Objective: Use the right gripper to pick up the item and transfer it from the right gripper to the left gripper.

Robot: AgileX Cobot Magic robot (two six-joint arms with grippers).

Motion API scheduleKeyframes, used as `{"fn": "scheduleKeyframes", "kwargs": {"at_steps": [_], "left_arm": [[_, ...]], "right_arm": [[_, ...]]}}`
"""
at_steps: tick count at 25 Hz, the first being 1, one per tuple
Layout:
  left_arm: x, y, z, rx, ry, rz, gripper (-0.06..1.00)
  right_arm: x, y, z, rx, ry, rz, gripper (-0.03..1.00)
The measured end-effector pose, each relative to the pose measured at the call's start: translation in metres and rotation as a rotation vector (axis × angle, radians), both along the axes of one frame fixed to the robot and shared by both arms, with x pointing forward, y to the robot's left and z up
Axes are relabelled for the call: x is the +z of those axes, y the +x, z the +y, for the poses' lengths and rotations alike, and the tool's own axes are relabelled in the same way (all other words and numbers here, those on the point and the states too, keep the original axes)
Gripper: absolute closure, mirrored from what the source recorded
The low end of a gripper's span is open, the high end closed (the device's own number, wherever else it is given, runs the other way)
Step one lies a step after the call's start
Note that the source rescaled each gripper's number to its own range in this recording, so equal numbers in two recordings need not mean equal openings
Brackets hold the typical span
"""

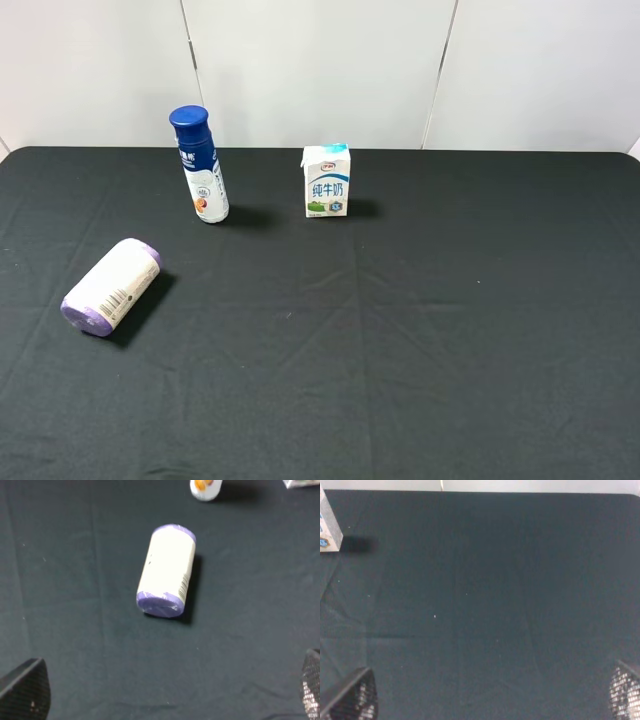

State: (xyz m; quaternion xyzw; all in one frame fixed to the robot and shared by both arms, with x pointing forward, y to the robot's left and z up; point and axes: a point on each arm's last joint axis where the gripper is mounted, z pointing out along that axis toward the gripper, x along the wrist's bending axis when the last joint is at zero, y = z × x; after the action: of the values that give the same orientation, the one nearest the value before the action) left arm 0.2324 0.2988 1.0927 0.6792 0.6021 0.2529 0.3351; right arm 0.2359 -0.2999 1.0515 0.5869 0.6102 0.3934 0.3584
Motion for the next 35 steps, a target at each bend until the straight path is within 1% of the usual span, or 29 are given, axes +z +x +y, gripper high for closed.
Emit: {"fn": "scheduleKeyframes", "kwargs": {"at_steps": [5, 7, 13, 16, 22, 31, 35], "left_arm": [[-0.026, -0.018, 0.003, 0.000, -0.010, -0.062, -0.06], [-0.031, -0.023, 0.003, 0.000, -0.014, -0.090, -0.06], [-0.044, -0.016, 0.002, -0.001, -0.007, -0.058, -0.06], [-0.053, -0.008, 0.001, -0.002, -0.006, -0.068, -0.01], [-0.055, -0.005, 0.001, -0.008, 0.000, -0.082, 0.06], [-0.055, -0.005, 0.001, -0.010, 0.002, -0.083, 0.07], [-0.055, -0.005, 0.001, -0.010, 0.002, -0.083, 0.07]], "right_arm": [[0.000, 0.000, 0.000, 0.000, 0.000, 0.000, -0.03], [0.000, 0.000, 0.000, 0.000, 0.000, 0.000, -0.03], [0.000, 0.000, 0.000, 0.000, 0.000, 0.000, -0.03], [0.000, 0.000, 0.000, 0.000, 0.000, 0.000, -0.03], [0.000, 0.000, 0.000, 0.000, 0.000, 0.000, -0.03], [0.000, 0.000, 0.000, -0.003, 0.000, 0.000, -0.03], [0.000, 0.000, 0.000, -0.072, 0.000, 0.000, -0.03]]}}
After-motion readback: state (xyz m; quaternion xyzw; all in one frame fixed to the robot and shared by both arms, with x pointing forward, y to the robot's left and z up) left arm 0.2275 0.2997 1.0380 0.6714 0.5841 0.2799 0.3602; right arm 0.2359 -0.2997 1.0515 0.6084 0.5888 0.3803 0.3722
